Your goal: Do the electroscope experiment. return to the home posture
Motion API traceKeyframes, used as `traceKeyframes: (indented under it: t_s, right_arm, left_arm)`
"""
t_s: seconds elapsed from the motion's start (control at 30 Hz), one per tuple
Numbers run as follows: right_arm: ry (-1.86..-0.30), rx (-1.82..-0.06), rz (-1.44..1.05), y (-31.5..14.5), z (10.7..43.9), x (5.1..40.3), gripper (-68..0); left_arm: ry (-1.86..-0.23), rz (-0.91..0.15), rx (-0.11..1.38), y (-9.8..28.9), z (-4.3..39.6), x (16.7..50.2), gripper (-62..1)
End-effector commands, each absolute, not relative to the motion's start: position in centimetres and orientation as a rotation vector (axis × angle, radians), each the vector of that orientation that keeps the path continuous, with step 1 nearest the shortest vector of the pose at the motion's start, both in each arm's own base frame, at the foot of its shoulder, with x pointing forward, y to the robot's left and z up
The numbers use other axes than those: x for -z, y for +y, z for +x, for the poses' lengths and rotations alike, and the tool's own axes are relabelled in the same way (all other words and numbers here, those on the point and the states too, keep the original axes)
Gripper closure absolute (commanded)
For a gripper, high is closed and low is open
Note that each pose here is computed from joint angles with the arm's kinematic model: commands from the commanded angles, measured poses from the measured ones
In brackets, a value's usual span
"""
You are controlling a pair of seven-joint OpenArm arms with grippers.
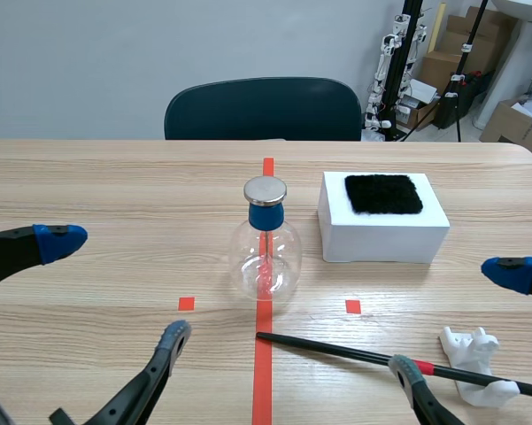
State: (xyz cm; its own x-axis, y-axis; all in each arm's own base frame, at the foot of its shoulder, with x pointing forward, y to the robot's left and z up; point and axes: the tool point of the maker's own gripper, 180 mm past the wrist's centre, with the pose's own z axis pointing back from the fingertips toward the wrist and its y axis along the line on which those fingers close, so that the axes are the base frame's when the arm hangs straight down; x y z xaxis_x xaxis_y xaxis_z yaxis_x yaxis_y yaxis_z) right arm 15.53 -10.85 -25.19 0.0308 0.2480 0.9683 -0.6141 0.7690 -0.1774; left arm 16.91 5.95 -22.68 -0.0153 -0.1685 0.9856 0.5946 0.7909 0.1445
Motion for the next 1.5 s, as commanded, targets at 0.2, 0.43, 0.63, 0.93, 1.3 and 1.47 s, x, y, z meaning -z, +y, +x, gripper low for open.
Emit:
traceKeyframes:
  t_s: [0.2,0.43,0.63,0.93,1.3,1.47]
  right_arm:
    - [-1.414,-0.72,0.299,-10.66,15.65,24.93,-67.9]
    - [-1.414,-0.72,0.299,-10.66,15.67,24.93,-67.9]
    - [-1.415,-0.72,0.298,-10.66,15.67,24.92,-67.9]
    - [-1.415,-0.72,0.298,-10.66,15.68,24.92,-67.9]
    - [-1.414,-0.721,0.296,-10.68,15.74,24.95,-67.9]
    - [-1.414,-0.721,0.296,-10.68,15.74,24.95,-67.9]
  left_arm:
    - [-1.484,-0.368,0.614,6.03,16.92,22.28,-62.3]
    - [-1.484,-0.368,0.614,6.03,16.92,22.28,-62.3]
    - [-1.484,-0.368,0.614,6.03,16.92,22.28,-62.3]
    - [-1.484,-0.368,0.614,6.03,16.92,22.28,-62.3]
    - [-1.49,-0.37,0.613,6.01,16.91,22.17,-62.3]
    - [-1.489,-0.37,0.613,6.01,16.91,22.18,-62.3]
